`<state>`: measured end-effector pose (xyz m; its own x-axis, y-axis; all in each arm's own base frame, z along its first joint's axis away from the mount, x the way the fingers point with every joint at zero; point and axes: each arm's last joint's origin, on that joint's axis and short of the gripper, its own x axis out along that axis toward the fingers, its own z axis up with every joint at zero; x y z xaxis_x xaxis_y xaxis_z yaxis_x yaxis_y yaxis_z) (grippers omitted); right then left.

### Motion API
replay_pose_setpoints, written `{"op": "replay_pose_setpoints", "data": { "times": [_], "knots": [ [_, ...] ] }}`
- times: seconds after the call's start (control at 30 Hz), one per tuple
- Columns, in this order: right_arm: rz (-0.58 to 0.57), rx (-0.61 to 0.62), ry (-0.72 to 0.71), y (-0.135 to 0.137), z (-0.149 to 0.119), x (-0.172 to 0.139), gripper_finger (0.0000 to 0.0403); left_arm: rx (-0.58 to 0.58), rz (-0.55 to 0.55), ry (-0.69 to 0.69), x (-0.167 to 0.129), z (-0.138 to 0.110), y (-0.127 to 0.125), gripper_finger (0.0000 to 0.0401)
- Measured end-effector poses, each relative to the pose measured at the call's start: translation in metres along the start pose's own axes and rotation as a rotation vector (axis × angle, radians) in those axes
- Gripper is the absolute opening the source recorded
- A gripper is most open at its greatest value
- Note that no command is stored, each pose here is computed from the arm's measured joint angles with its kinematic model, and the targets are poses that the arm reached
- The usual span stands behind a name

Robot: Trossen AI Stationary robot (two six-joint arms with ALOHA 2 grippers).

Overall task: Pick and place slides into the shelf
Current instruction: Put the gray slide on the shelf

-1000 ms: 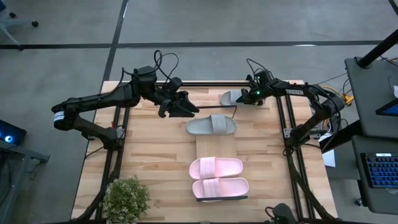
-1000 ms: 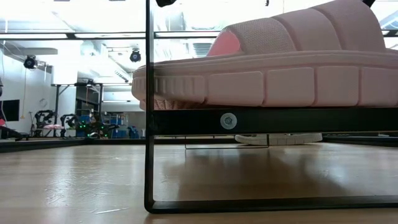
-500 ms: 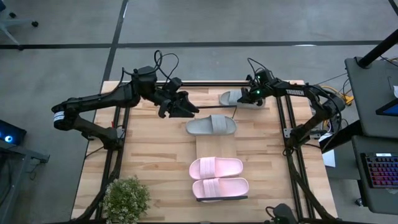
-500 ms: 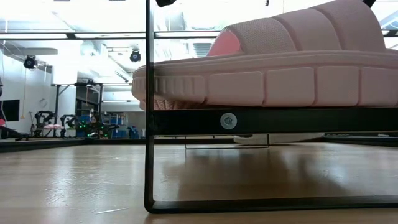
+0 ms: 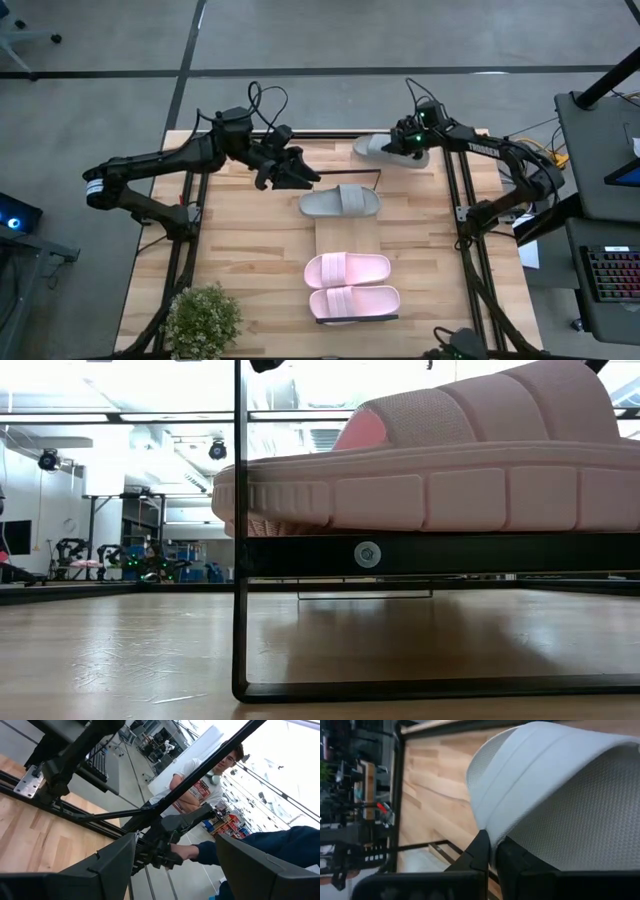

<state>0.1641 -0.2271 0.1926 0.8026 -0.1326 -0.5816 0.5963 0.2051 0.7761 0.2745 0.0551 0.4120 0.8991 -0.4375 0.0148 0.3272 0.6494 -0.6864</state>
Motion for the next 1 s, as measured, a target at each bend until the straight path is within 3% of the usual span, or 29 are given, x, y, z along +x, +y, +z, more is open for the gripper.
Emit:
{"op": "replay_pose_setpoints", "data": {
  "times": [0.63,1.0],
  "knots": [
    [0.117,-0.034,-0.169,0.067,0.000,-0.064,0.0011,0.028,0.071,-0.032,0.000,-0.004,0.008,0.0261],
    [0.121,-0.163,-0.081,0.121,-0.024,-0.096,0.0011,0.047,0.079,-0.034,0.000,-0.003,0.011,0.0261]
  ]
}}
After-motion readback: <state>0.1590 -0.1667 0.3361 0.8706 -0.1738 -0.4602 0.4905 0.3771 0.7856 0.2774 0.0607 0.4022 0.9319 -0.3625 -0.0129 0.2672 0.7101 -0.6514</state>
